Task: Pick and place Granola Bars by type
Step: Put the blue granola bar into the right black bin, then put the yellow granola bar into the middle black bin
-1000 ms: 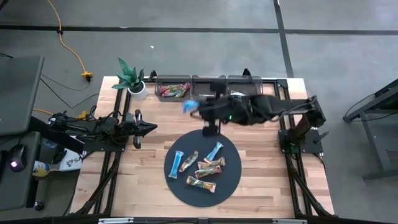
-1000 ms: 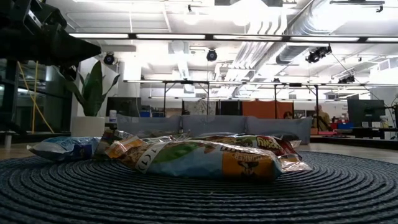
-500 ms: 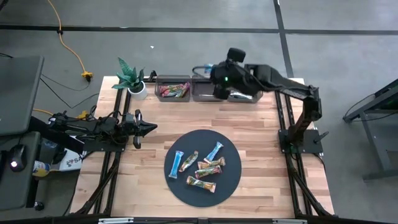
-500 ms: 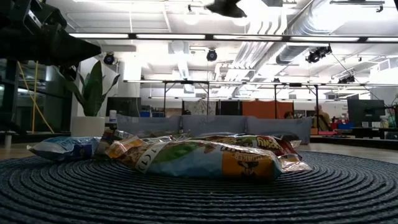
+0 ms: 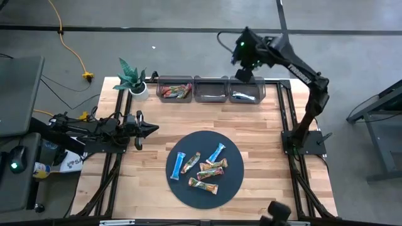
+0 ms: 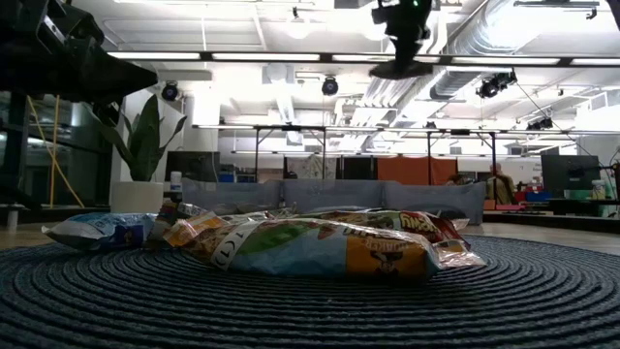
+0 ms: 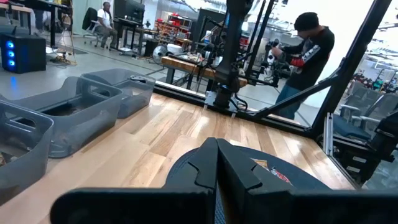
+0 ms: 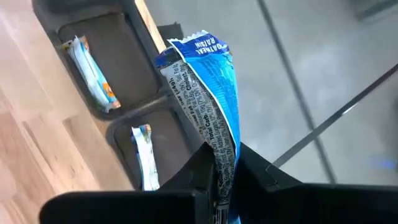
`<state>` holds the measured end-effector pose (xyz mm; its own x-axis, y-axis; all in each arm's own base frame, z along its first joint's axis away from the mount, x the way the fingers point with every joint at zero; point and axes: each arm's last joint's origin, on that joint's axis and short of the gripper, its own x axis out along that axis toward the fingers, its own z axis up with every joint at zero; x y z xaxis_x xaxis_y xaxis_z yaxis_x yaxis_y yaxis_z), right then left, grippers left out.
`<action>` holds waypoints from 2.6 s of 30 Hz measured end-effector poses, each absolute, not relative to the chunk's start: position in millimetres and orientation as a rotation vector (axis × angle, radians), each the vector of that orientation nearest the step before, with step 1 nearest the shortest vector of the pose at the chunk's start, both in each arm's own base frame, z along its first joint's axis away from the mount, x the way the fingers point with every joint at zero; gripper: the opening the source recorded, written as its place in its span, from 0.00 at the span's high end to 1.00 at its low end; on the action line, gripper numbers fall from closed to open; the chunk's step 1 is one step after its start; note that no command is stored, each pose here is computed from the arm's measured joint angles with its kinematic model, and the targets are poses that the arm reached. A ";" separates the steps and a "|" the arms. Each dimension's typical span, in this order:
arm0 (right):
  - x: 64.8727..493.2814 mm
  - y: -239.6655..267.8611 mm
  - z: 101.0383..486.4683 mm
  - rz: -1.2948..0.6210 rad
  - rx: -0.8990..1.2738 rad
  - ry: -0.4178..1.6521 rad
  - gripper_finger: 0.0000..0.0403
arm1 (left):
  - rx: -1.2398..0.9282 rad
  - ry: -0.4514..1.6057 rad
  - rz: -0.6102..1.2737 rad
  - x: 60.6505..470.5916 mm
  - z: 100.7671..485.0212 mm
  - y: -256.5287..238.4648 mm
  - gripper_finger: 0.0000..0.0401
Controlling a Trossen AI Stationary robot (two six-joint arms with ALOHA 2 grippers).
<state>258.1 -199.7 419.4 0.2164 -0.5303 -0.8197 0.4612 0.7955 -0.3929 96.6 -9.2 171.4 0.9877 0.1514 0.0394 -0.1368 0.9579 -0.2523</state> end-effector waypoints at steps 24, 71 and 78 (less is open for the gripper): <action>212.1 -258.7 227.1 -0.405 0.034 1.496 0.93 | -0.252 -0.059 0.147 96.6 171.5 -9.1 1.00; 212.1 -247.4 243.8 -0.401 0.133 0.972 0.55 | -0.252 -0.059 0.146 96.6 171.4 -9.2 1.00; 204.3 -231.3 278.0 -0.356 0.232 0.784 0.56 | -0.252 -0.059 0.146 96.6 171.4 -9.2 1.00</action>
<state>204.3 -231.3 278.0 0.6534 -0.2258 -0.7225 0.3957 0.9156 0.0716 96.6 -9.2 171.4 0.9877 0.1515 0.0395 -0.1369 0.9579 -0.2523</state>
